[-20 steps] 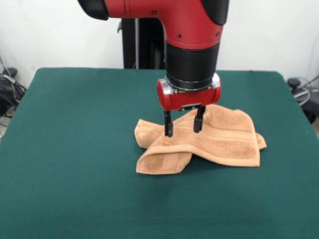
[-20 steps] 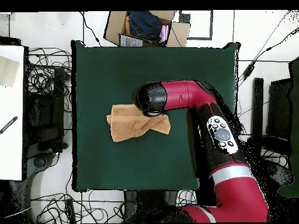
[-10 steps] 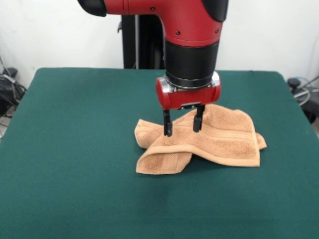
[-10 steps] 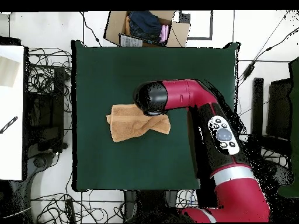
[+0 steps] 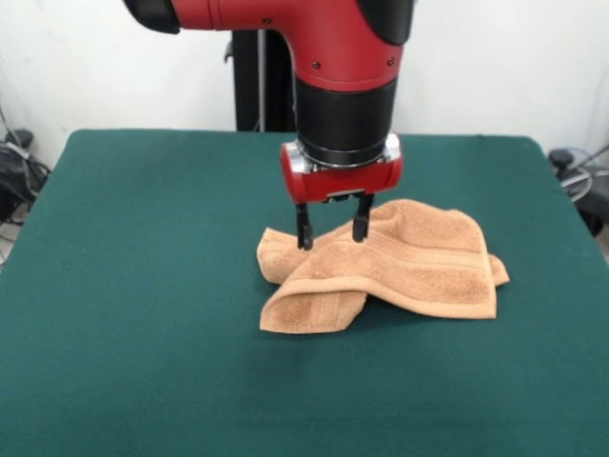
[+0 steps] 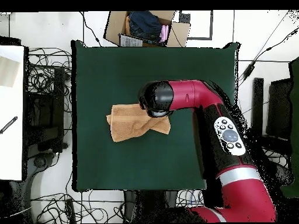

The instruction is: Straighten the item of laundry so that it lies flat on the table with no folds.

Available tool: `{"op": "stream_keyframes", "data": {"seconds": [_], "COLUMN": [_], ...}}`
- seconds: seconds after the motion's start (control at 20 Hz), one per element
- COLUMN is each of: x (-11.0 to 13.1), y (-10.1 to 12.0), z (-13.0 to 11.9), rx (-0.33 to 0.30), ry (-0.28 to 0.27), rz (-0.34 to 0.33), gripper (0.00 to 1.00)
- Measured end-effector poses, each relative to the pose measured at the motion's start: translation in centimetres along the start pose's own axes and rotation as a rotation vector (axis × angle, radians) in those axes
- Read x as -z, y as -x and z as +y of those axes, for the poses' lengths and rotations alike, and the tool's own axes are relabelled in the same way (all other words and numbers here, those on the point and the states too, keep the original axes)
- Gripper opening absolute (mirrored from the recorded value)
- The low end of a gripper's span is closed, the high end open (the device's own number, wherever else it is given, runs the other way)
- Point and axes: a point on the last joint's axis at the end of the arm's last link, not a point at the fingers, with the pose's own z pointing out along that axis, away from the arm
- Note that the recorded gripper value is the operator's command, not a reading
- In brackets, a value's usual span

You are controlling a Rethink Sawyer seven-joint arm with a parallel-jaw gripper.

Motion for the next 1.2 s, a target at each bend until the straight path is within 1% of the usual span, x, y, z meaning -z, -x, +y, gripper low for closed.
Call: {"op": "stream_keyframes", "data": {"seconds": [0.2, 0.45, 0.55, 0.75, 0.8, 1.2], "x": [-0.2, -0.6, -0.8, -1.2, -1.4, -1.6], "y": [-0.3, -0.2, 0.2, 0.6, 0.9, 1.3], "z": [-0.2, 0.5, 1.2, 1.7, 2.1, 3.2], "rx": [0.011, 0.044, 0.064, 0.087, 0.104, 0.156], "ry": [0.028, 0.054, 0.072, 0.088, 0.097, 0.127], "rz": [0.058, 0.09, 0.096, 0.094, 0.09, 0.095], "gripper": [1.0, 1.0, 1.0, 1.0, 1.0, 1.0]}}
